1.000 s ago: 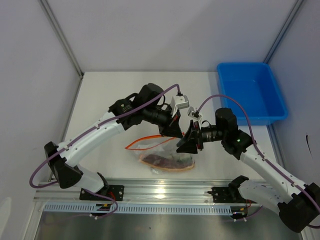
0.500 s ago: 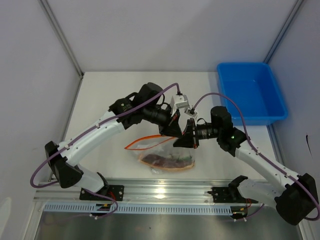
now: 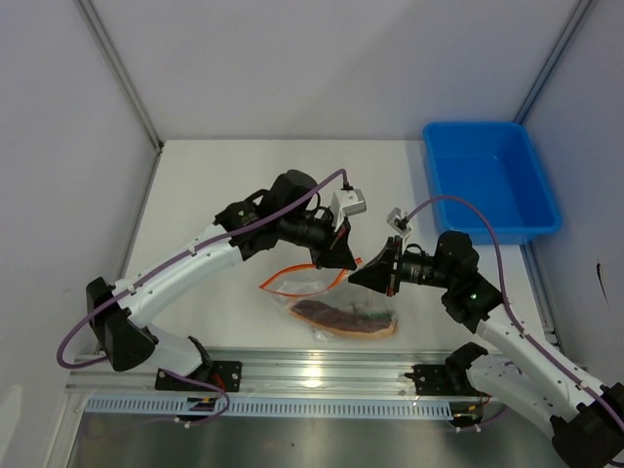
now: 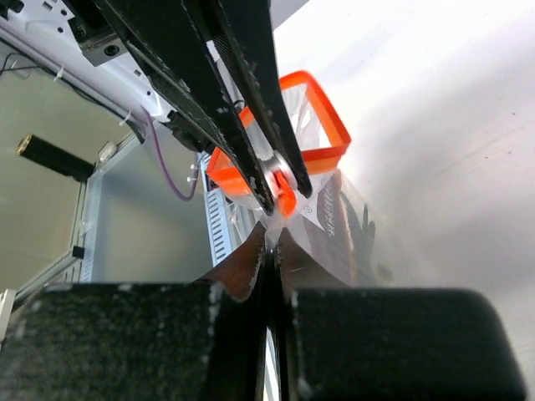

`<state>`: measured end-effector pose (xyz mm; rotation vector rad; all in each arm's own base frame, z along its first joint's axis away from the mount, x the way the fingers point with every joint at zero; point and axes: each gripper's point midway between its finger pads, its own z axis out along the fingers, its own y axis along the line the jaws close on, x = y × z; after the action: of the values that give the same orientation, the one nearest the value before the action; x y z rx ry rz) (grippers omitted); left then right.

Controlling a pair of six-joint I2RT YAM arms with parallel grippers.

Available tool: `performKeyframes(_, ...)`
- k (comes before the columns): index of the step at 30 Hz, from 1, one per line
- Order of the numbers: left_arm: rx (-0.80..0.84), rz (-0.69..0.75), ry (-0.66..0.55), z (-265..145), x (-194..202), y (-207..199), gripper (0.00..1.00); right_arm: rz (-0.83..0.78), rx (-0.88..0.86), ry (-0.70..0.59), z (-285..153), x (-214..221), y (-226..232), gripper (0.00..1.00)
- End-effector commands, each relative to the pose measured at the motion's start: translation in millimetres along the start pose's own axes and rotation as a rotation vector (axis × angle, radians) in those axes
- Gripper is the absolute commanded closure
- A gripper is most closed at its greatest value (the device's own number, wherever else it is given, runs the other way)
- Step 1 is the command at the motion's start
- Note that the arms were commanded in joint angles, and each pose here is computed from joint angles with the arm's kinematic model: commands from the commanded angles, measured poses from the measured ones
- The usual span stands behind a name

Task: Place the food in the zip-top bag and seal the zipper
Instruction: Zip the zipper food storage bag at the center of the board.

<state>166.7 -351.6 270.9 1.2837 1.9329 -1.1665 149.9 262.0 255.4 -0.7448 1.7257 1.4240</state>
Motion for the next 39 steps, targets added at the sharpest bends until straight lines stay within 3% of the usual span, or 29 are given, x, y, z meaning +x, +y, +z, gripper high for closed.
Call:
performKeyframes(1,-0.071,-0.026,0.02,-12,11,6,0.99,-0.078,0.01,-0.143,-6,-36,9,1.0)
performKeyframes(11,0.026,-0.026,0.019,-17,21,-14,0.99,-0.037,0.077,-0.263,-23,-50,0,1.0)
performKeyframes(24,0.126,-0.03,0.008,-23,22,-36,0.99,-0.008,0.107,-0.311,-30,-59,-3,1.0)
performKeyframes(29,0.137,-0.02,-0.014,-25,10,-40,0.99,-0.006,-0.055,-0.136,-15,-42,16,1.0)
performKeyframes(30,0.136,-0.007,-0.027,-27,2,-41,0.99,-0.065,-0.094,-0.104,-14,-45,26,0.99)
performKeyframes(34,0.142,0.009,-0.037,-30,-10,-44,1.0,-0.134,-0.151,0.028,-6,-34,44,0.59)
performKeyframes(39,0.174,0.023,-0.035,-30,-17,-48,0.99,-0.116,-0.209,0.119,-4,-24,51,0.54)
